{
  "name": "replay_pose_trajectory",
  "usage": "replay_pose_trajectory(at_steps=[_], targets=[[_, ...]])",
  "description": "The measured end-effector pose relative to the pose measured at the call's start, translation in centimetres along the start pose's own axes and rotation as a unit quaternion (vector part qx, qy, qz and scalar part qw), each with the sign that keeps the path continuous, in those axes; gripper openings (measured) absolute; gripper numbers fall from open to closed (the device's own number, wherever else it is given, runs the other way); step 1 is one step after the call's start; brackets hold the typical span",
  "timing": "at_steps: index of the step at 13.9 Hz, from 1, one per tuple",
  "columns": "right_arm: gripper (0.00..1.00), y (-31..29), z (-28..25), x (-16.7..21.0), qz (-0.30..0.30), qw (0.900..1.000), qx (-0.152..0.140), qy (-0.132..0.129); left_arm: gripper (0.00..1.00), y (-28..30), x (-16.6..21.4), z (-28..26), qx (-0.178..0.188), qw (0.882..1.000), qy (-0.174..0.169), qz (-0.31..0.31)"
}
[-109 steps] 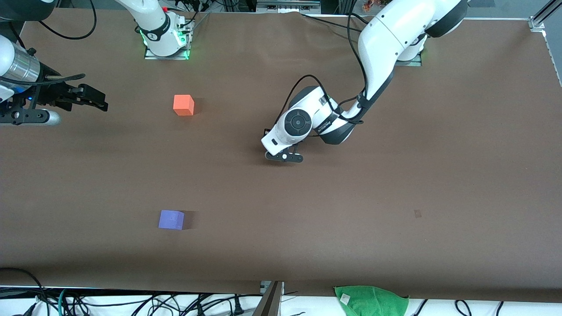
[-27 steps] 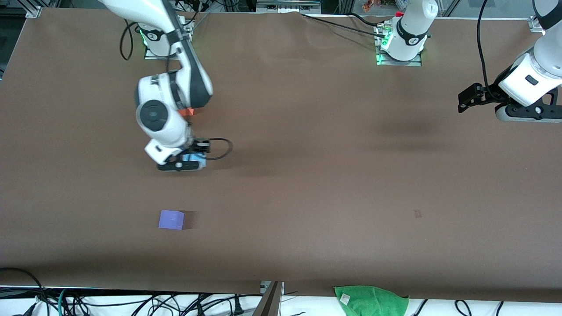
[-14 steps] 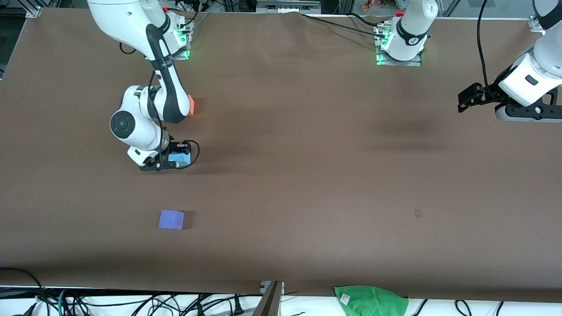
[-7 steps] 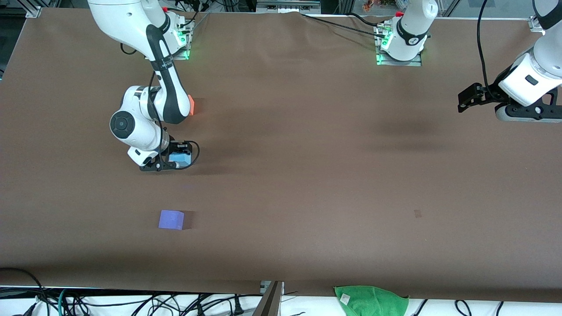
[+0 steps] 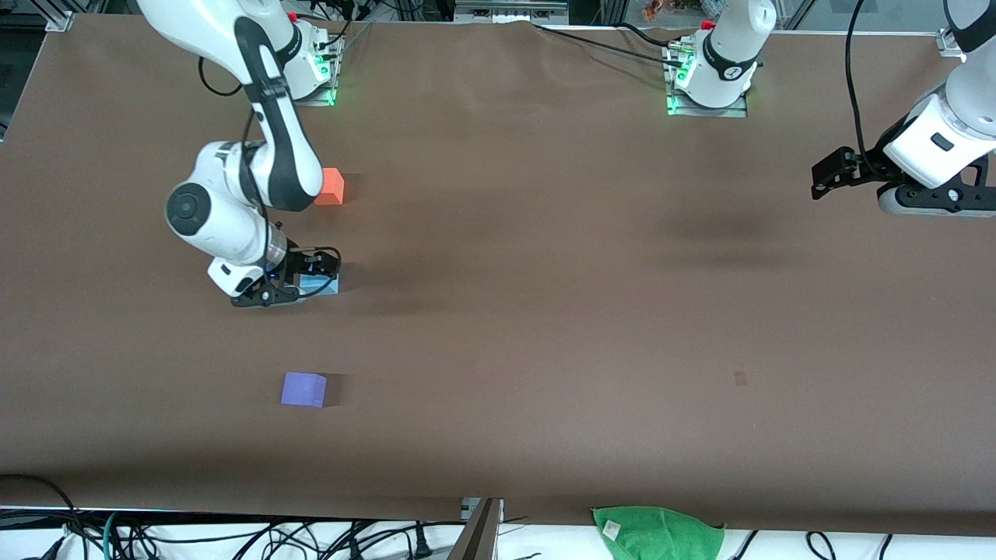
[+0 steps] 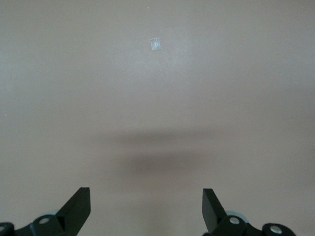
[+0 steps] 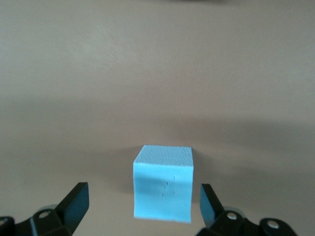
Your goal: Place blue block between orange and purple blocks
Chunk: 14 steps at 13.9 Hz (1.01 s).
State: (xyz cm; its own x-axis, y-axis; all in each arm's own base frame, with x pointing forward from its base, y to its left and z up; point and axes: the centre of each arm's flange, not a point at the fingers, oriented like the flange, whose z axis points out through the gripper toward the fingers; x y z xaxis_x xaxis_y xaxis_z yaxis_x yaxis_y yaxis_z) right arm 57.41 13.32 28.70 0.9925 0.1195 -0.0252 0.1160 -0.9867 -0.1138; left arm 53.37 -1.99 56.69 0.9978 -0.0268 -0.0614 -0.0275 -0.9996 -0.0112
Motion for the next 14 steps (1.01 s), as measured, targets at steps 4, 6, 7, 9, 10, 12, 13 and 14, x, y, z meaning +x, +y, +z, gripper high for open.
replay_pose_trajectory(at_steps=[4,6,7,9,10,12,13,14], targets=[[1.0,0.6,-10.3,0.8,-0.02,1.0,0.011,-0.021,1.0,0.0,0.0,0.0,0.0,1.0,0.0,0.0],[1.0,0.2,-15.5,0.8,-0.026,0.999,0.004,-0.036,1.0,-0.1,0.0,0.0,0.0,1.0,0.0,0.0],[1.0,-0.2,-17.9,0.7,-0.028,0.999,-0.005,-0.043,1.0,-0.1,0.0,0.0,0.0,1.0,0.0,-0.001],[1.0,-0.8,-21.8,0.8,-0.038,0.998,-0.036,-0.044,1.0,-0.1,0.0,0.0,0.0,1.0,0.0,-0.001],[1.0,-1.2,-23.4,1.1,-0.042,0.998,-0.042,-0.031,1.0,-0.1,0.0,0.0,0.0,1.0,0.0,-0.001],[1.0,-1.4,-25.3,1.4,-0.044,0.998,-0.043,-0.014,1.0,-0.1,0.0,0.0,0.0,1.0,-0.001,-0.001],[1.0,-1.3,-25.8,1.4,-0.043,0.998,-0.041,-0.011,1.0,-0.1,0.0,0.0,0.0,1.0,-0.001,-0.001],[1.0,-1.3,-26.1,1.4,-0.042,0.998,-0.037,-0.011,1.0,-0.2,-0.1,0.1,0.0,1.0,-0.003,-0.002]])
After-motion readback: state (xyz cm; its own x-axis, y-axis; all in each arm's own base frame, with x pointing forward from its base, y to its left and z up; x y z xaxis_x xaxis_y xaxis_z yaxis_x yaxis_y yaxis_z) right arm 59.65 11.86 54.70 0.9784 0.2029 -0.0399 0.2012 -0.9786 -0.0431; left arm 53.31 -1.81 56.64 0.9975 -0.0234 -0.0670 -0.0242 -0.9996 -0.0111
